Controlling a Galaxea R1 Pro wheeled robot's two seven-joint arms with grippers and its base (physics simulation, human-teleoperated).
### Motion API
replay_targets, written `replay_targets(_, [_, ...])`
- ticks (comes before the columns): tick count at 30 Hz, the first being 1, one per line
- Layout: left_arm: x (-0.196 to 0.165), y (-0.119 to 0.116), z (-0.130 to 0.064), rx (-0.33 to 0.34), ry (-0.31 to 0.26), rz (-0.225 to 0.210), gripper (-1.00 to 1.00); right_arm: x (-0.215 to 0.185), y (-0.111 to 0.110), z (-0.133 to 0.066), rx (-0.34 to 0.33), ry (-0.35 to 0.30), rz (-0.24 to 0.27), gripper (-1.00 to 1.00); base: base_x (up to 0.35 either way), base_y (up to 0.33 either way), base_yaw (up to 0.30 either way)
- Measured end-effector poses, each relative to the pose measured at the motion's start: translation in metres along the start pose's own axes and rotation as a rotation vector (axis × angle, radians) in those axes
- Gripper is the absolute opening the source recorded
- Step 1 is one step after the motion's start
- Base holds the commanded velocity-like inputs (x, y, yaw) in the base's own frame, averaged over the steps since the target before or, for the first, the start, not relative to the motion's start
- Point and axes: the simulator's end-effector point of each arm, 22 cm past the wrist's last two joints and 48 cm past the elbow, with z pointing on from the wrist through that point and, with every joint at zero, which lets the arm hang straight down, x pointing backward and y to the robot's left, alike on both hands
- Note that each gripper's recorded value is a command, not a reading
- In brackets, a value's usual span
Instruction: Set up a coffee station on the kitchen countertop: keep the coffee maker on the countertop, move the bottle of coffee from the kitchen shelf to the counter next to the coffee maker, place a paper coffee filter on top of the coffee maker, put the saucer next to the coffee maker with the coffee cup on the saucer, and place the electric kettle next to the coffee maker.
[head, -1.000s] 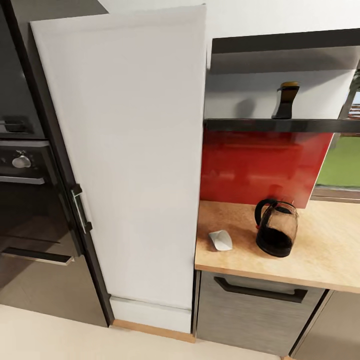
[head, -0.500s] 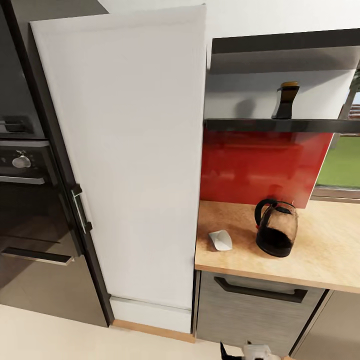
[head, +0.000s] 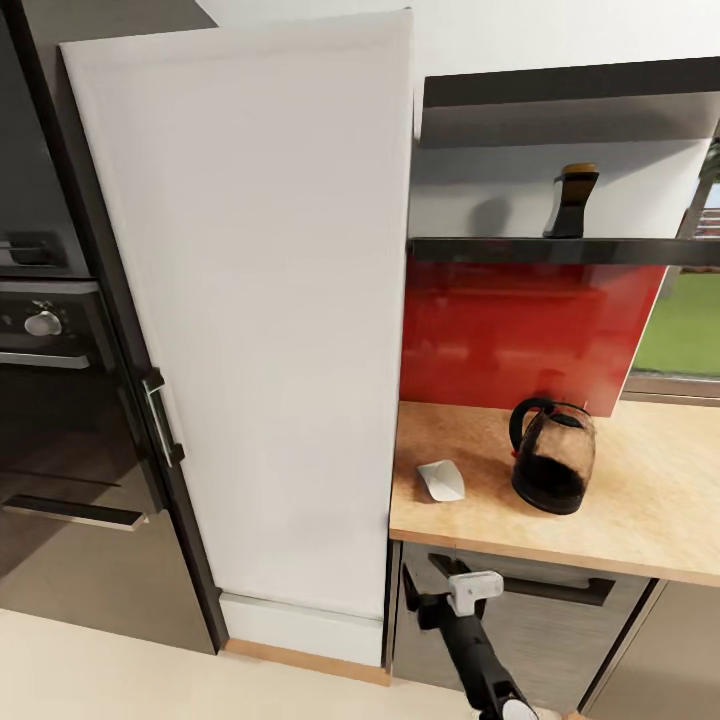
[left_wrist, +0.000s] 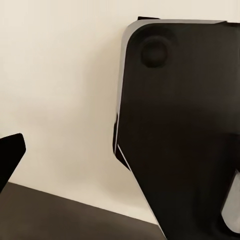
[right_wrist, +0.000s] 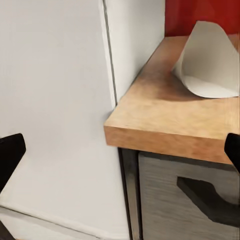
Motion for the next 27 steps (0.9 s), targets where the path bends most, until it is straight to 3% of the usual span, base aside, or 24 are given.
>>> replay_targets(3, [0.001, -0.001, 0.0, 0.002, 0.004, 0.004, 1.0, -0.031, 0.0, 0.003, -0.002, -0.035, -0.003, 1.0, 0.033, -0.02, 0.0])
replay_targets(14, [0.005, 0.001, 0.0, -0.004, 0.013, -0.004, 1.0, -0.037, -0.004, 0.004, -0.002, -0.036, -0.016, 1.0, 0.059, -0.032, 0.0])
replay_targets(19, [0.014, 0.002, -0.001, -0.004, 0.034, 0.0, 1.0, -0.026, -0.013, 0.004, 0.021, -0.012, -0.031, 1.0, 0.244, -0.001, 0.0])
replay_targets(27, [0.013, 0.002, -0.001, -0.003, 0.031, 0.002, 1.0, -0.038, -0.01, 0.004, 0.014, -0.037, -0.05, 1.0, 0.301, -0.143, 0.0])
